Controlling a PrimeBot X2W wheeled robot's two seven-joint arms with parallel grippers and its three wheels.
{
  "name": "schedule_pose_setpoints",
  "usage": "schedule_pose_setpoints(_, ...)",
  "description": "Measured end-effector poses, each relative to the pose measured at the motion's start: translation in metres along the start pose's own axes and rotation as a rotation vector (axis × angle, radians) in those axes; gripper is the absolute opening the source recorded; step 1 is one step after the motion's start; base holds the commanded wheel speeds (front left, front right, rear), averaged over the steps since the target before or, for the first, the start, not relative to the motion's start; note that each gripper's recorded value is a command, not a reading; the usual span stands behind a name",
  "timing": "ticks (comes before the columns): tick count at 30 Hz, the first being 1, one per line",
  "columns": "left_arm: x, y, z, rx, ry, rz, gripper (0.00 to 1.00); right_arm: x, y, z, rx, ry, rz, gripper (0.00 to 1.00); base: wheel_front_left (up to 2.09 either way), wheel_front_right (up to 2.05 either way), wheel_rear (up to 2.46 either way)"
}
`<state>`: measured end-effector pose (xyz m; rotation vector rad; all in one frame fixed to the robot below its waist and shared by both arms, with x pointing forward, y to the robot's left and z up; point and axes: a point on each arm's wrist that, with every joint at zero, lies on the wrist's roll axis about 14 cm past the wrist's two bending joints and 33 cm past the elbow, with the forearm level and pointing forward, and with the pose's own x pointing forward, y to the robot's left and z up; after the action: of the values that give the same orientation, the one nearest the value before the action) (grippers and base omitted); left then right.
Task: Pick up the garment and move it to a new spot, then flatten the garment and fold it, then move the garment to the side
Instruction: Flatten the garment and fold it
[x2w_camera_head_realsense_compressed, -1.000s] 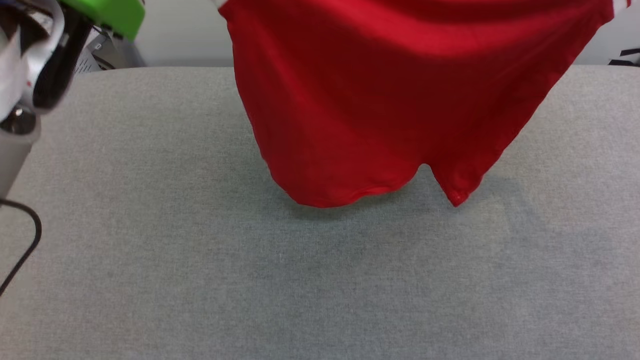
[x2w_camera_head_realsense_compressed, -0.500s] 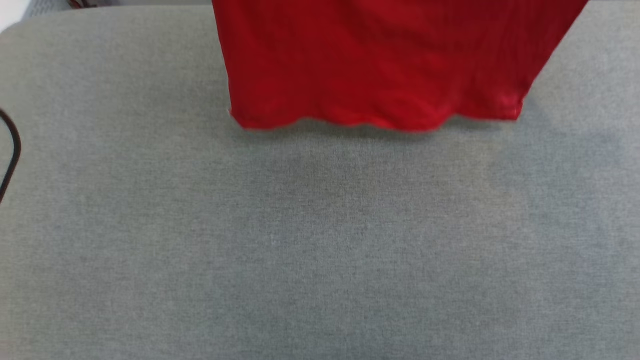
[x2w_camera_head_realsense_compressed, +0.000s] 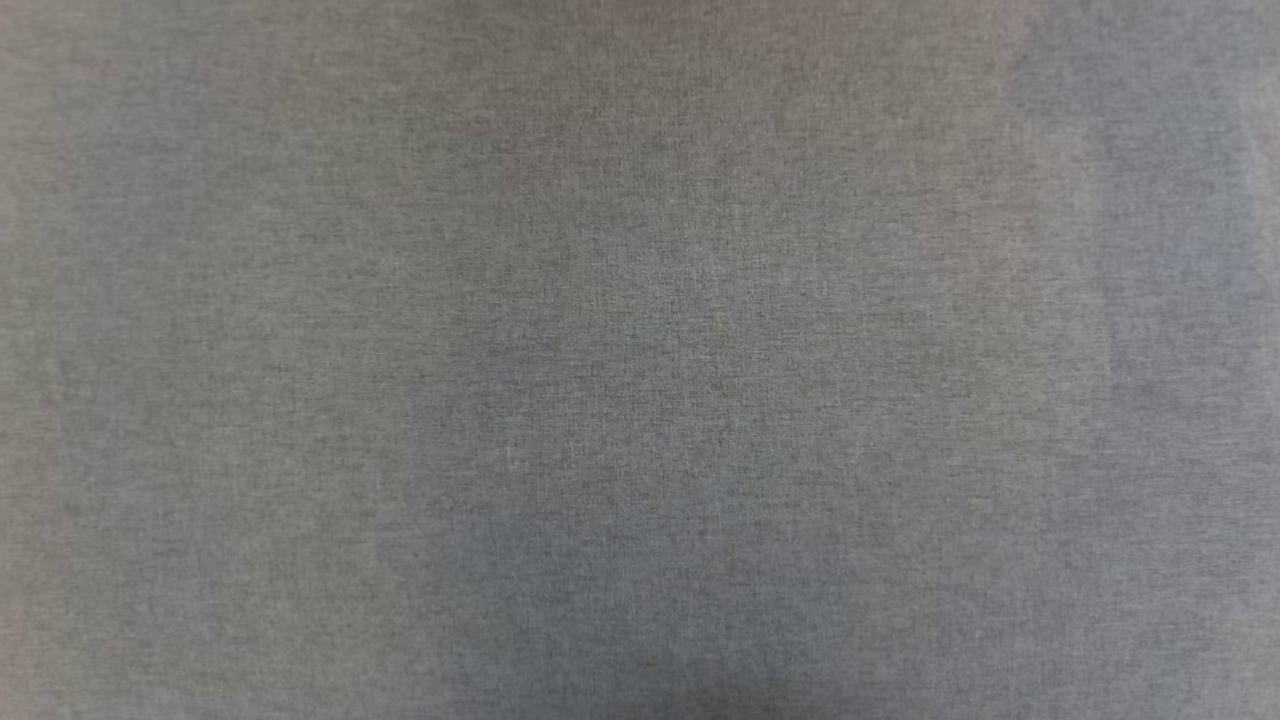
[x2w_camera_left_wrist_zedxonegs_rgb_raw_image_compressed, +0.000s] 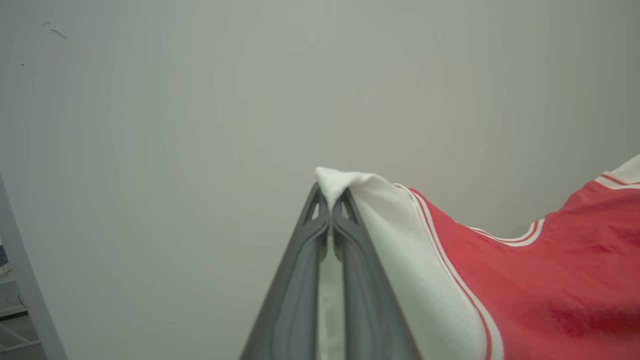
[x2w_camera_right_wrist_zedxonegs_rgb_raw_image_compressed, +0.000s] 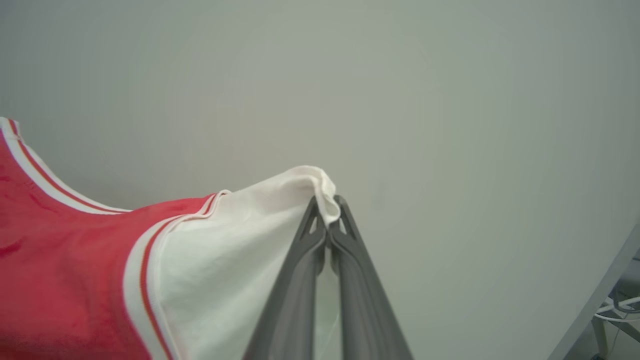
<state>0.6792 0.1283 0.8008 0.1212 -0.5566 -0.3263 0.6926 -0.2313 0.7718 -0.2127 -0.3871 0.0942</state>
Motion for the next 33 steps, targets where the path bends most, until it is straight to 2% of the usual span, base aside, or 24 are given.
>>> schedule_pose_setpoints(5,-0.003,0.006,-0.049,-0.014,0.072,0.014,0.0,0.005,0.014,-0.043,0.009,0.058,0.016,0.0,0.0,0.0,0.0)
schedule_pose_setpoints(9,-0.009,0.009,-0.07,-0.026,0.087,0.021,0.0,0.003,0.021,-0.066,0.012,0.087,0.029,0.0,0.0,0.0,0.0)
schedule_pose_setpoints(14,-0.036,0.002,-0.107,-0.063,0.156,0.01,0.0,-0.015,0.04,-0.095,0.052,0.131,0.065,0.0,0.0,0.0,0.0)
schedule_pose_setpoints(19,-0.08,-0.006,-0.147,-0.102,0.269,0.017,0.0,-0.048,0.08,-0.132,0.069,0.224,0.158,0.0,0.0,0.0,0.0)
schedule_pose_setpoints(27,-0.15,-0.02,-0.171,-0.151,0.379,0.035,0.0,-0.114,0.103,-0.17,0.164,0.335,0.206,0.0,0.0,0.0,0.0)
schedule_pose_setpoints(33,-0.229,-0.043,-0.181,-0.236,0.484,0.07,0.0,-0.186,0.119,-0.195,0.224,0.447,0.247,0.0,0.0,0.0,0.0)
